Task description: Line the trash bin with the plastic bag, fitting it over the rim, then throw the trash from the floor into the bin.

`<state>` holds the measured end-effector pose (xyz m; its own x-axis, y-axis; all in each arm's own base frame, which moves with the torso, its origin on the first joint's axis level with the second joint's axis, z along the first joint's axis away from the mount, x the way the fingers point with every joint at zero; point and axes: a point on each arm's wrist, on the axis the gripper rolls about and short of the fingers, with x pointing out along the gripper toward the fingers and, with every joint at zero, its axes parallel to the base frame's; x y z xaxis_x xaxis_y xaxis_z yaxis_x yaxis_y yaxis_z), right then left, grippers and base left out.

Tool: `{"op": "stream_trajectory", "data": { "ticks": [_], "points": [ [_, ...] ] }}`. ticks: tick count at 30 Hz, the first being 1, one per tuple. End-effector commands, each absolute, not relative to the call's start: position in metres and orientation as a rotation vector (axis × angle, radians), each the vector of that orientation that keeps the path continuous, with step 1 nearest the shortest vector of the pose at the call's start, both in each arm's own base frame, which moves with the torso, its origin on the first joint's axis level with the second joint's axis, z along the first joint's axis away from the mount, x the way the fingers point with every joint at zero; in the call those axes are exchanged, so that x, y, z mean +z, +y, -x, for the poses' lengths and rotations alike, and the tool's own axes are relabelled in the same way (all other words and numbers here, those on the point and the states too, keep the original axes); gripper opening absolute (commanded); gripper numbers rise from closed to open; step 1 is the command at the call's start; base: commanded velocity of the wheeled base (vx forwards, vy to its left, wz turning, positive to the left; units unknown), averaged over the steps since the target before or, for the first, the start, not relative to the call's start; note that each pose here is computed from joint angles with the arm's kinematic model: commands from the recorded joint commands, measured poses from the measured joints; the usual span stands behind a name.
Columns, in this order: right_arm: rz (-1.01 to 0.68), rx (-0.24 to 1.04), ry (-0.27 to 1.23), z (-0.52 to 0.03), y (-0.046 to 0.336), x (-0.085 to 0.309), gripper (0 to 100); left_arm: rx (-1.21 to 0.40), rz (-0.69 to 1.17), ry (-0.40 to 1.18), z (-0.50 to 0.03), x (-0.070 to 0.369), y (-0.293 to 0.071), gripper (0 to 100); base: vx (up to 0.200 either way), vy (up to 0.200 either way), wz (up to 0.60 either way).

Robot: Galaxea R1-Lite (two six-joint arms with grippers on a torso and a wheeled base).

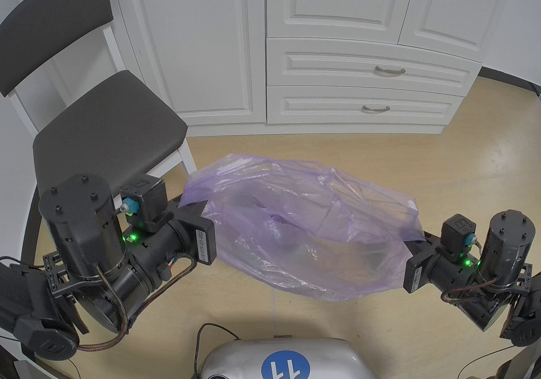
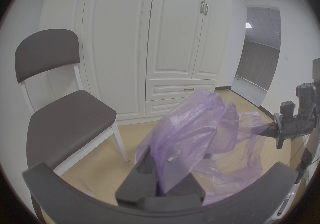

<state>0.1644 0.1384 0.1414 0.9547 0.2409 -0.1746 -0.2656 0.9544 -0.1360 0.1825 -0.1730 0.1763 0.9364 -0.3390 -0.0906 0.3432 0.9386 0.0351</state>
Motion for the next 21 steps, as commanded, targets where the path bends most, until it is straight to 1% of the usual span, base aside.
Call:
{"op": "stream_trajectory", "data": {
  "ticks": [1, 21],
  "points": [
    [0.203, 0.266, 0.194, -0.1647, 0.1366, 0.1276, 0, -0.347, -0.062, 0.103, -0.1839, 0.1702, -0.174, 0, 0.0, 0.0, 0.0],
    [0.203, 0.227, 0.193, -0.1726, 0.1321, 0.1277, 0, -0.335, -0.067, 0.11, -0.1862, 0.1683, -0.1708, 0, 0.0, 0.0, 0.0]
  ]
}}
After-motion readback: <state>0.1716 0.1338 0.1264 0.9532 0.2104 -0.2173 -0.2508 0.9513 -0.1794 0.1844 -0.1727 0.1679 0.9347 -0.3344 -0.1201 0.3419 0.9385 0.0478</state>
